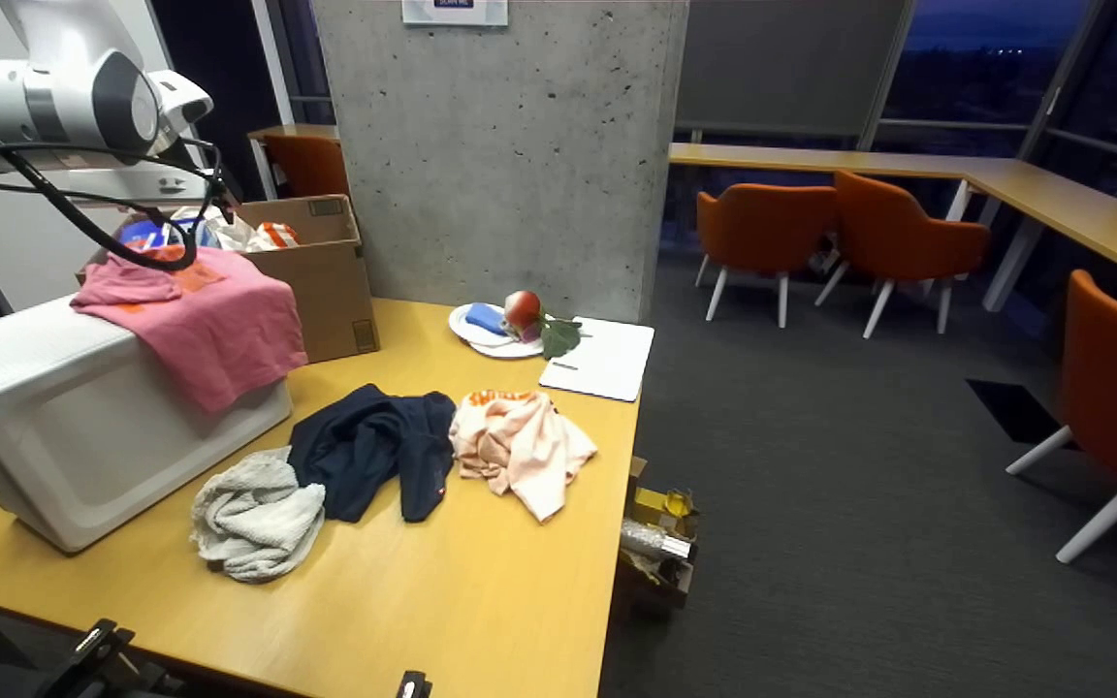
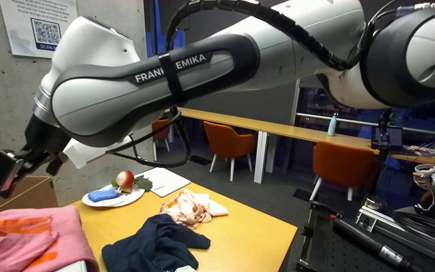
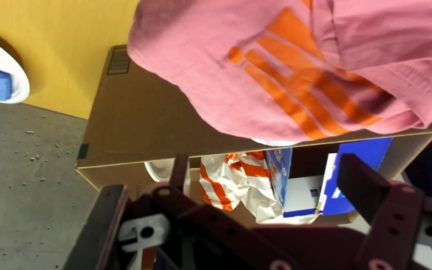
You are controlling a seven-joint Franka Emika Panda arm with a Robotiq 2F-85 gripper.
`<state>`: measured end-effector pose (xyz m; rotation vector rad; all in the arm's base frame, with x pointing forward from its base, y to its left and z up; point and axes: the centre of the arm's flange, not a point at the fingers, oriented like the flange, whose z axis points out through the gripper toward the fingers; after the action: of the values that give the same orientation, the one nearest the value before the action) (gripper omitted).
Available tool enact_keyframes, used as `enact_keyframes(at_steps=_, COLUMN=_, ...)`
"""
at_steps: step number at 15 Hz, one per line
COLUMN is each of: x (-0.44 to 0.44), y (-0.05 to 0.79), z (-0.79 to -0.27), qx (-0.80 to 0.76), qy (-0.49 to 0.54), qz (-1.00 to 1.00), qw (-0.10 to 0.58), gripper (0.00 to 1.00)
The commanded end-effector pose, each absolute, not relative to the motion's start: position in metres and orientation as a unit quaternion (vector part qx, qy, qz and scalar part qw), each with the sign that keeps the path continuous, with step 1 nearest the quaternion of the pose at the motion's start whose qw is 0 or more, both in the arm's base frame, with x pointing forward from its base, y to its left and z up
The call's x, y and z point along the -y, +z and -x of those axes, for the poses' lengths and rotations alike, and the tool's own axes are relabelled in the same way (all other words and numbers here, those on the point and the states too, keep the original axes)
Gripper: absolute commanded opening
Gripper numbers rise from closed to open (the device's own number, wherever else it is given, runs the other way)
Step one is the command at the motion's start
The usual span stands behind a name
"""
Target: Put the clothes on top of the basket on the table
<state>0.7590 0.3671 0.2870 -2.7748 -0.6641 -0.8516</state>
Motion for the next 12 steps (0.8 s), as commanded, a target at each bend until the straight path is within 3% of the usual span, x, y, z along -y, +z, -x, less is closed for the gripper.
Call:
enact_keyframes(at_steps=1, x=-0.418, y=0.286, z=-0.818, qx=0.262, qy=-0.270, qz=0.916, qw=0.135, gripper=1.00)
enact_keyframes(at_steps=12, x=-0.448, y=0.254, z=-0.800, qx=0.305, qy=-0.147, qz=0.923, qw=0.183, gripper=1.00)
